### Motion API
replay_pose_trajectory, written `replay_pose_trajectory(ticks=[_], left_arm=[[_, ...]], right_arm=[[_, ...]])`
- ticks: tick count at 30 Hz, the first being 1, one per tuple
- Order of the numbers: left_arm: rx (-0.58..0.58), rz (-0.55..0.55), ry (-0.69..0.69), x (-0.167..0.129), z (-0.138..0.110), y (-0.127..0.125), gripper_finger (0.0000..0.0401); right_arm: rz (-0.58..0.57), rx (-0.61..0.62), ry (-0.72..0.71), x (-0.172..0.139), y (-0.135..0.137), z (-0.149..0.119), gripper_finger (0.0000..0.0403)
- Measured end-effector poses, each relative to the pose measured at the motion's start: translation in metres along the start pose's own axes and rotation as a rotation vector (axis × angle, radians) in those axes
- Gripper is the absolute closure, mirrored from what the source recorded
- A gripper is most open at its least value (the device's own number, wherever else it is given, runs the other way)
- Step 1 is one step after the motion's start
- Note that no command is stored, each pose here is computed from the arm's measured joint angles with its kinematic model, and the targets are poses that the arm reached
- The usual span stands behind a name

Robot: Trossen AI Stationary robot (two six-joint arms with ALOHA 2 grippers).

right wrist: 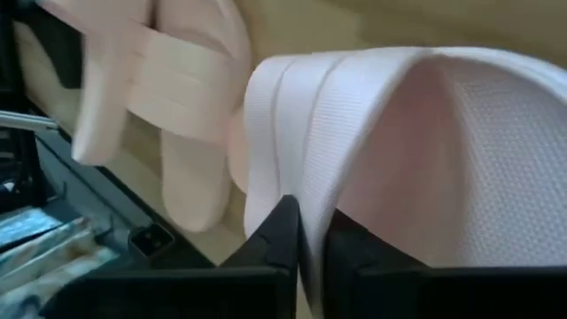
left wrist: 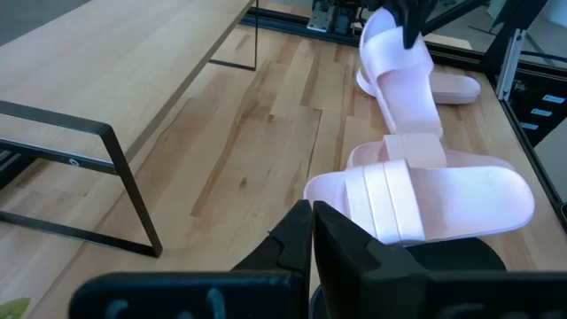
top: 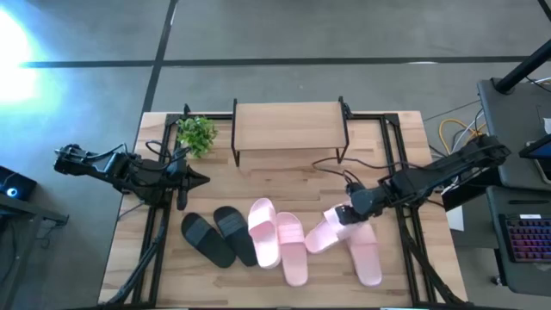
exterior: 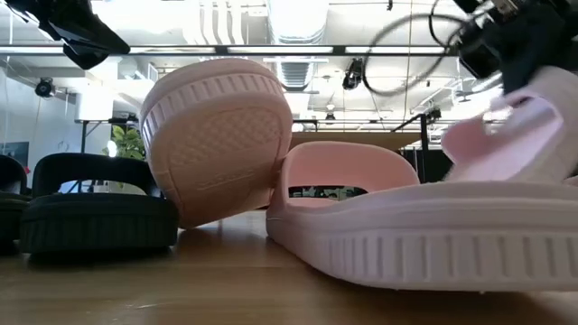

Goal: Pick and place slides into the shelf
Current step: Put the top right pink slide on the shelf

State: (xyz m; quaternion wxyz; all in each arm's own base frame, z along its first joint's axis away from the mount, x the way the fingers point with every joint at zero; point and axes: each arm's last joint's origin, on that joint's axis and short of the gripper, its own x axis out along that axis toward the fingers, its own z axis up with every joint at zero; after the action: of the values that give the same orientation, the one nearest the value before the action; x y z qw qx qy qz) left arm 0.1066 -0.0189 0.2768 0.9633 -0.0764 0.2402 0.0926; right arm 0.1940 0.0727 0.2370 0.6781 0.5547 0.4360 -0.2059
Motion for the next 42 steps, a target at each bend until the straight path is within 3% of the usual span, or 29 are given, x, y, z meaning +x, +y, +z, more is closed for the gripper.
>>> replay_pose_trajectory(ticks=[10, 14, 19, 32, 42], left_arm=[[-0.001, 0.005, -0.003, 0.0, 0.0, 0.0, 0.0401], [0.001, 0.038, -0.01, 0.001, 0.001, 0.0, 0.0401], [-0.008, 0.042, -0.012, 0.002, 0.001, 0.0, 0.0401], [-0.201, 0.038, -0.034, 0.002, 0.003, 0.0, 0.0401], [-0.277, 0.143, -0.21, 0.0, 0.017, 0.0, 0.0401]], right_arm=[[0.044, -0.283, -0.315, -0.076, 0.065, 0.019, 0.039], [-0.034, -0.423, -0.376, -0.097, 0.089, 0.045, 0.039], [-0.13, -0.506, -0.302, -0.104, 0.103, 0.097, 0.039], [0.116, -0.581, -0.204, -0.119, 0.108, 0.252, 0.039], [0.172, -0.652, 0.001, -0.076, 0.097, 0.335, 0.039]])
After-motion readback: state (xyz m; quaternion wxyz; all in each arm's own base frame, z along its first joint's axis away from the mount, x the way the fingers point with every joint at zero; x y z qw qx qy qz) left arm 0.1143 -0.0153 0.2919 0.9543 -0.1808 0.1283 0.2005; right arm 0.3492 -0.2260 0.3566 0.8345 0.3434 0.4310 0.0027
